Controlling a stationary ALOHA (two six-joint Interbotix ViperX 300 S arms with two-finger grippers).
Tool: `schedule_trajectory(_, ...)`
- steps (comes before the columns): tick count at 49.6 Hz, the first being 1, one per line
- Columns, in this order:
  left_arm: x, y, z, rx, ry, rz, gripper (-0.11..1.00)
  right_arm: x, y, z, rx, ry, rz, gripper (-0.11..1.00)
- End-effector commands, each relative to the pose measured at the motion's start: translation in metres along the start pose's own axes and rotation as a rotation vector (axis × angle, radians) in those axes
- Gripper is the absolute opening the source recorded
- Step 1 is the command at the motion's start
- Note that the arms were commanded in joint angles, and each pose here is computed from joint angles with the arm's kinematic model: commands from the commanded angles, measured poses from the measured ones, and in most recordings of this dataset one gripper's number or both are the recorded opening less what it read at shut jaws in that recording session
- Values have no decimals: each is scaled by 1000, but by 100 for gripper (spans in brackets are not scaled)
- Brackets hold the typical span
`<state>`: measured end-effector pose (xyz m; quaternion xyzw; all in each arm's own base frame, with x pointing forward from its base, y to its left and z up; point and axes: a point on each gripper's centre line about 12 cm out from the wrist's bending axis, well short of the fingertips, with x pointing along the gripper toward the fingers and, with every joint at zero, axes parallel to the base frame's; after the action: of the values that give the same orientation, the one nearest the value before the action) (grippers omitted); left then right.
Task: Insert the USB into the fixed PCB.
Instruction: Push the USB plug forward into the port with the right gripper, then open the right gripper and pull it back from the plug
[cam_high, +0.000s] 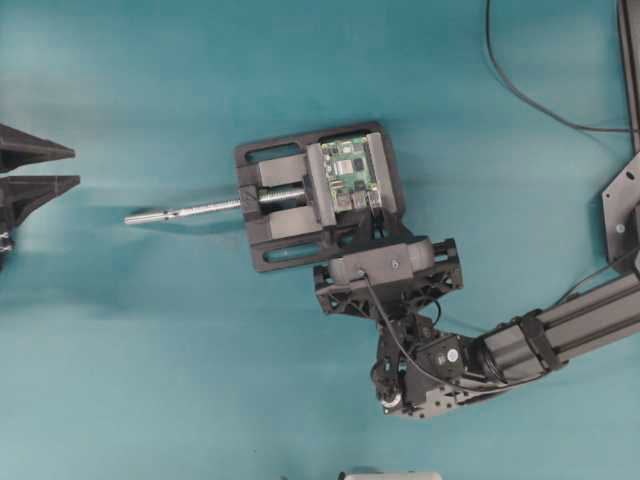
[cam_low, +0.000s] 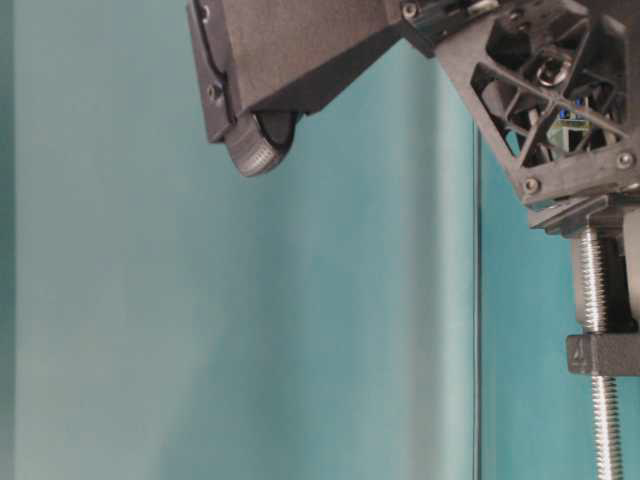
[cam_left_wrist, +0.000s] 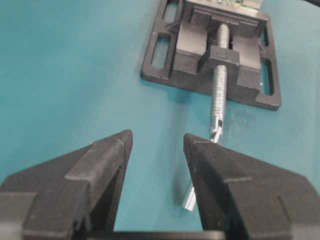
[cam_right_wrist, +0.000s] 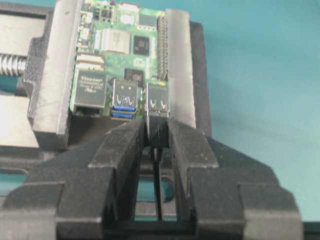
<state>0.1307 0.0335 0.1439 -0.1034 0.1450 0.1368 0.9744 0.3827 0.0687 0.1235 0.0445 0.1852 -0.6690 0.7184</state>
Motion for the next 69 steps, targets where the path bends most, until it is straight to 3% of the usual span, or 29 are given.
schedule_trajectory(1,1,0,4,-7,-8,2,62,14,5,18,51,9,-23,19)
schedule_trajectory(69,1,0,3,-9,-7,2,62,-22,5,12,77,3,55,21)
